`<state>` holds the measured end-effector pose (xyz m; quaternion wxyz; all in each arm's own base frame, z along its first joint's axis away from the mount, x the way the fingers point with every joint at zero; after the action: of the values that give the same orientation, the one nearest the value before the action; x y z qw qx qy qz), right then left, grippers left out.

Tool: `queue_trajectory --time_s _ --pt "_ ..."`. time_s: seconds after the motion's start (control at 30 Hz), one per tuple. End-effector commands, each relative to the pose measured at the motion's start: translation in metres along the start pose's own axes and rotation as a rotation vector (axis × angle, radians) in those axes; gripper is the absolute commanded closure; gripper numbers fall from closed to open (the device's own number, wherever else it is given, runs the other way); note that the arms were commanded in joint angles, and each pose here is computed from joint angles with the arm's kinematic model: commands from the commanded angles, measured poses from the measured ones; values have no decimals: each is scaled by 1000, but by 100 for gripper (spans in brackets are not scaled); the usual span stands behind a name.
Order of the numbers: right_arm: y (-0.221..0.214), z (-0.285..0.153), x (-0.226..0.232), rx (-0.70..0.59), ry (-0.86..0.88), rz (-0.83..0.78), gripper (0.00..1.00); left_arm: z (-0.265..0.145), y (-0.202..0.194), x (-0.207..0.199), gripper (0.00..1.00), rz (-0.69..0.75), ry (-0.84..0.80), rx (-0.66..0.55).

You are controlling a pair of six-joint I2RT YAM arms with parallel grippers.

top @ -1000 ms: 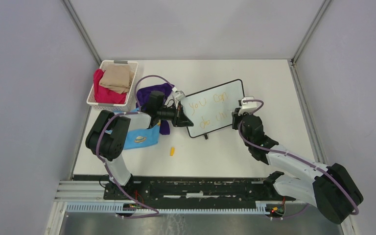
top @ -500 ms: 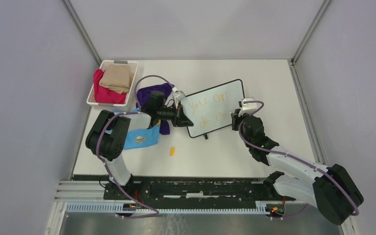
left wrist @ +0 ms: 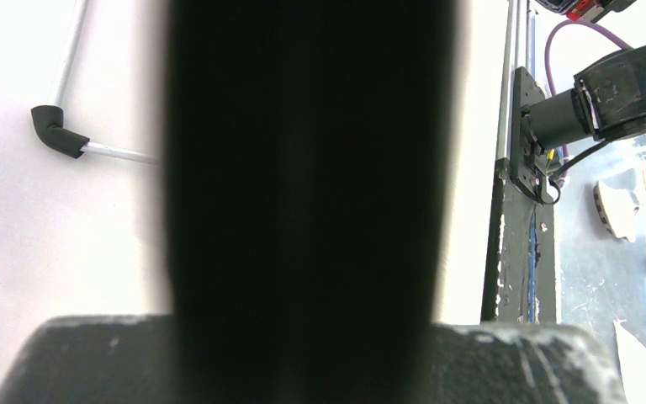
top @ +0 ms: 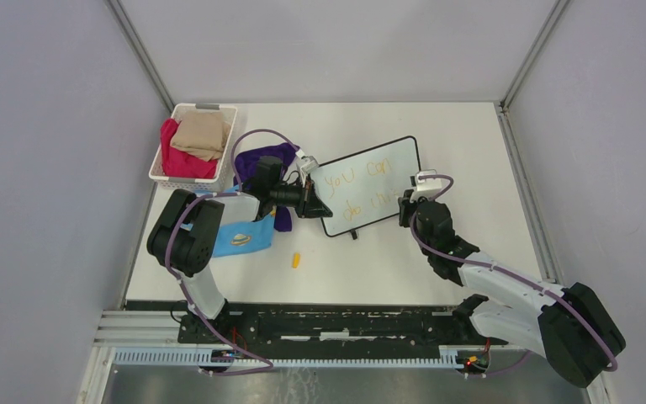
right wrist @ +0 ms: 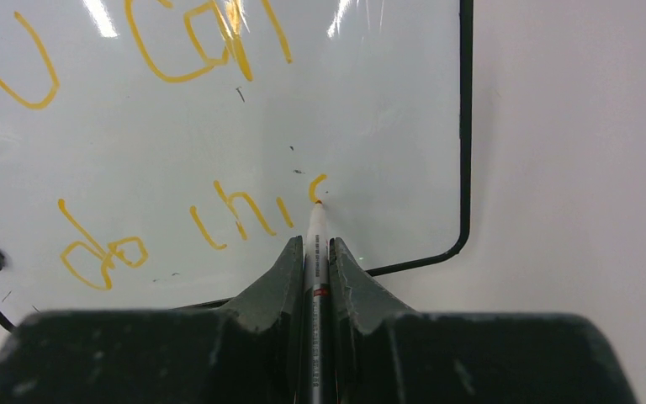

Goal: Write a sentence on the whiteboard

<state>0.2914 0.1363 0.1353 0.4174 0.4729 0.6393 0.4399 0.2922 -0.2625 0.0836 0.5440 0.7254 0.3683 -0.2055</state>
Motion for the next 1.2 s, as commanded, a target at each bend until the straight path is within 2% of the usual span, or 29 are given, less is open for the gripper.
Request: queue_trajectory --time_s 0.0,0.3,0.47,0.77,1.17 --pt "-12 -1 -8 46 -50 -4 100 6 -48 27 98 -88 127 120" --pt "-20 0 -9 82 -59 -14 100 6 -47 27 98 -85 129 119" --pt "-20 0 -1 82 -9 -13 100 6 -47 26 98 -85 128 120" --pt "-9 0 18 48 110 3 100 6 -48 26 98 -85 128 123" --pt "8 -6 17 11 116 21 100 6 -47 26 98 -81 130 124"
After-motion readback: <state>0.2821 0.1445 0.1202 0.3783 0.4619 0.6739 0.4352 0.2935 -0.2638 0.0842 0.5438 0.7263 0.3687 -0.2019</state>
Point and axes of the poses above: each gripper's point midway between its finger pads, its own z axis out along the fingers, its own x axis along the line the jaws close on, y = z × x, the point moved 2 cm from there along -z, back along the fingers, and after that the axes turned 11 degrees about -z, right-handed, at the moved point
